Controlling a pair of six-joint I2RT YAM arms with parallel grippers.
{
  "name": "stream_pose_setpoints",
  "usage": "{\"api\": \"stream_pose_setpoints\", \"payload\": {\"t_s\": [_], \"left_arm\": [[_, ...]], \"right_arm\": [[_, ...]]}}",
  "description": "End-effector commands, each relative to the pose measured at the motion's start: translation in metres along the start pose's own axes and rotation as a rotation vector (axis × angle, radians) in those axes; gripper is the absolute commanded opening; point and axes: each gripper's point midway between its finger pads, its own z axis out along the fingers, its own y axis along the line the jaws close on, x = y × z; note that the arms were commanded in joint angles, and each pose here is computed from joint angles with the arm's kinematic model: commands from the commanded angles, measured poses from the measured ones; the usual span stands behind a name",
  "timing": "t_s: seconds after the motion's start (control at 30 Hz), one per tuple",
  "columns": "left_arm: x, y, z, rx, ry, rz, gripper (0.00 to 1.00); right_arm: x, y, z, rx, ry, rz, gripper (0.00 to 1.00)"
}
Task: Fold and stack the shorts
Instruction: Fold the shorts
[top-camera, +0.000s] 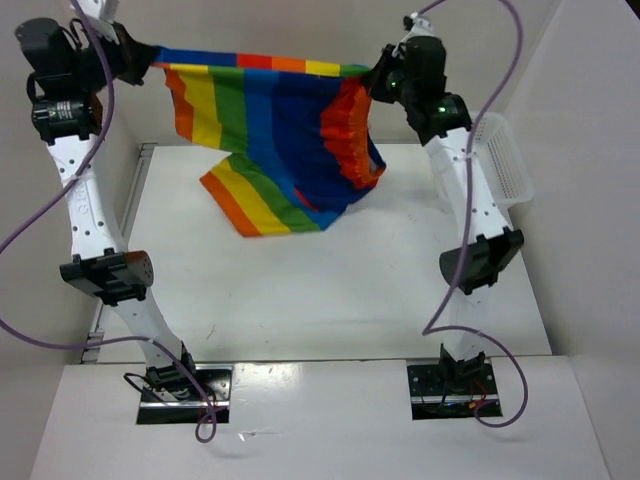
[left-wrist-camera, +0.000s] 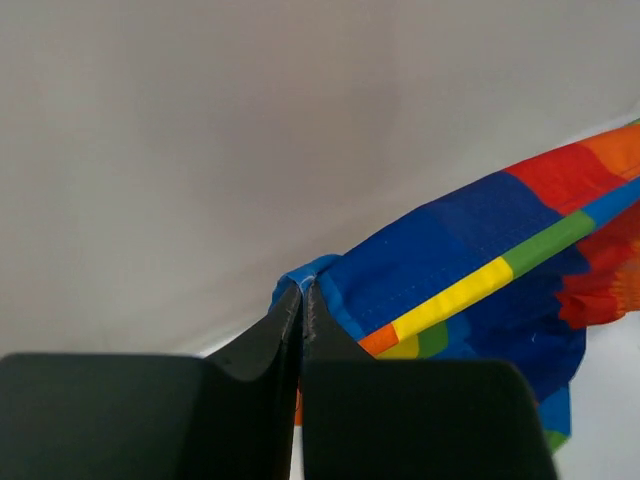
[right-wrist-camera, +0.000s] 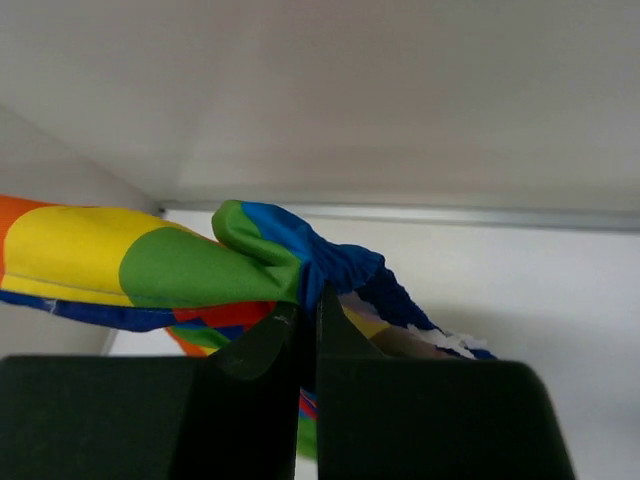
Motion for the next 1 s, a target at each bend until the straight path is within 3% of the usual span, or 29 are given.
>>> {"api": "stream_pose_setpoints", "payload": {"t_s": [0.0,0.1,0.13,0.23,0.37,0.47,0.77,0.97], "left_arm": [[-0.092,-0.015,-0.039,-0.037,-0.192,0.200,0.00],[-0.127,-0.028,-0.063,-0.062,-0.255,0.256,0.00],[-0.156,-0.041,-0.081,-0.076,-0.325,0.317,0.00],[-0.187,-0.059,-0.113,-0.066,-0.412,0.431,0.00],[-0.202,-0.067,-0.139,-0.098,-0.433,0.474,0.00],[-0.208,-0.076,-0.154,-0.098,-0.440,0.507,0.00],[-0.225,-0.092,-0.183,-0.130,-0.467,0.564,0.00],[-0.188,-0.057,-0.154,-0.125,-0.364,0.445,0.00]], "right_arm": [[-0.108,0.035,-0.097,-0.090,-0.269,-0.042,0.00],[-0.129,0.056,-0.150,-0.126,-0.339,-0.052,0.00],[-0.144,0.063,-0.185,-0.147,-0.390,-0.052,0.00],[-0.154,0.071,-0.226,-0.171,-0.443,-0.051,0.00],[-0.166,0.082,-0.305,-0.212,-0.526,-0.045,0.00],[-0.160,0.081,-0.333,-0.213,-0.537,-0.036,0.00],[-0.116,0.058,-0.333,-0.137,-0.424,0.068,0.00],[-0.063,0.016,-0.281,-0.001,-0.288,0.138,0.00]]}}
